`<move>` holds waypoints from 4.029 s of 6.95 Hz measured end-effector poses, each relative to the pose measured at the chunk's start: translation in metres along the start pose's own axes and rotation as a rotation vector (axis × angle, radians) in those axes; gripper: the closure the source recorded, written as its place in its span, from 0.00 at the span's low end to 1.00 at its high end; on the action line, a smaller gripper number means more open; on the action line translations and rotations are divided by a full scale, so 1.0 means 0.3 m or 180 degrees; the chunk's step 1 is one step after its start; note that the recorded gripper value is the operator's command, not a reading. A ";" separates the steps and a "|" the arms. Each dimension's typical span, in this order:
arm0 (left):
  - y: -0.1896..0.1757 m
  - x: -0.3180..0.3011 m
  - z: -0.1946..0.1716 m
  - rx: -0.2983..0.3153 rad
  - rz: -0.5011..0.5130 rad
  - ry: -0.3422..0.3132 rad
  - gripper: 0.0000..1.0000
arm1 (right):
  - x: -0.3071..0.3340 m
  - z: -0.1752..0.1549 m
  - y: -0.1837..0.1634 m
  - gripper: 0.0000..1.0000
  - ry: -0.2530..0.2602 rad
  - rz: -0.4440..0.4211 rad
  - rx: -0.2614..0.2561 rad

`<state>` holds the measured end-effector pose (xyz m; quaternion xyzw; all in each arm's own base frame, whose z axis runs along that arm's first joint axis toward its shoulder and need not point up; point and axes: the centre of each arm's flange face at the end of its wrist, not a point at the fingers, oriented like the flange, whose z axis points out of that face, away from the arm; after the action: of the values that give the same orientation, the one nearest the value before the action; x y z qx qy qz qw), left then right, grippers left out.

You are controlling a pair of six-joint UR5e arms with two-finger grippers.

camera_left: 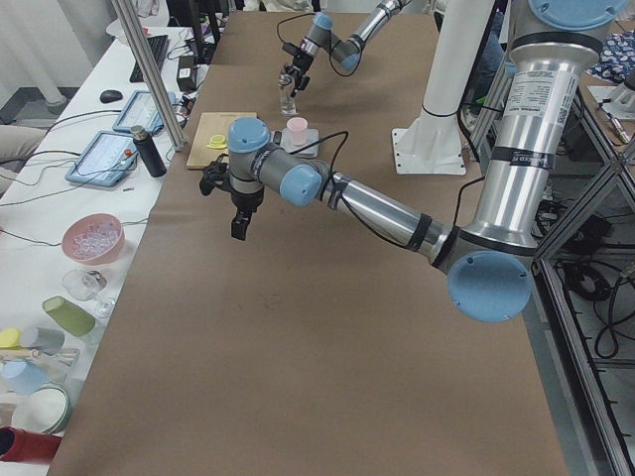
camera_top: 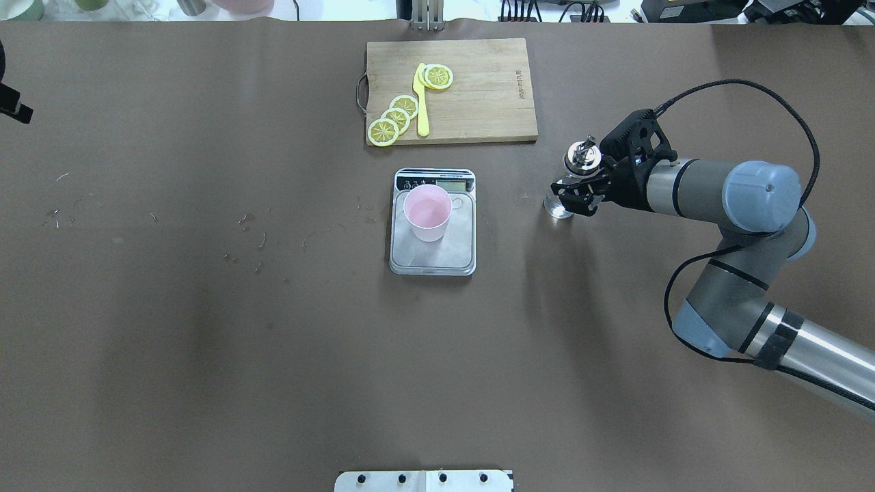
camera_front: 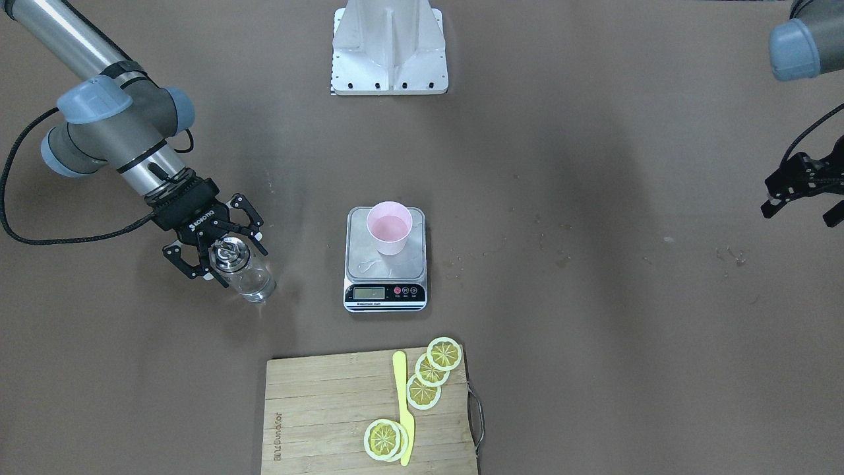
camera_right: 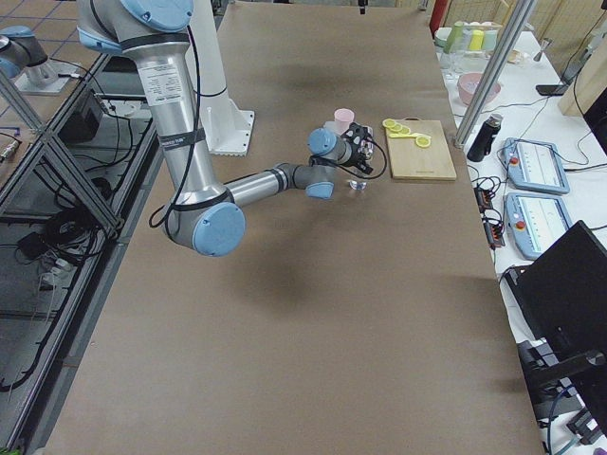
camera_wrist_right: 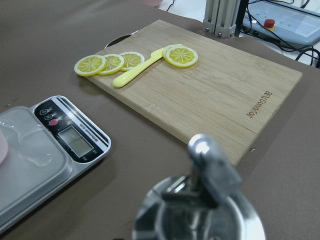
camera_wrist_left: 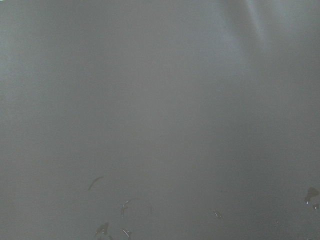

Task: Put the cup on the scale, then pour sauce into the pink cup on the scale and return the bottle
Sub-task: 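Close the right gripper on the glass sauce bottle, then lift the sauce bottle with the right gripper toward the pink cup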

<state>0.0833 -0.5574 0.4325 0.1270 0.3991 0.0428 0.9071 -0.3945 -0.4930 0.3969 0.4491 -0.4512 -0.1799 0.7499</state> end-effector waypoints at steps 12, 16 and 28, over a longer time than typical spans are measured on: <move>0.010 -0.014 0.004 -0.0010 0.0006 -0.0007 0.03 | -0.022 0.018 -0.184 1.00 0.0468 0.0205 -0.0256; 0.058 -0.146 -0.022 -0.0006 0.0150 -0.0069 0.03 | -0.138 -0.045 -0.300 1.00 0.0657 0.0071 -0.0633; 0.193 -0.560 -0.025 -0.0067 -0.0036 -0.0032 0.03 | -0.616 -0.108 -0.364 1.00 0.1512 -0.0659 -0.1765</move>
<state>-0.0346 -0.5303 0.5626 0.1154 0.3948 0.0412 0.9106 -0.4501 -0.4096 0.2041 0.3015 -0.1512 -0.2607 0.9046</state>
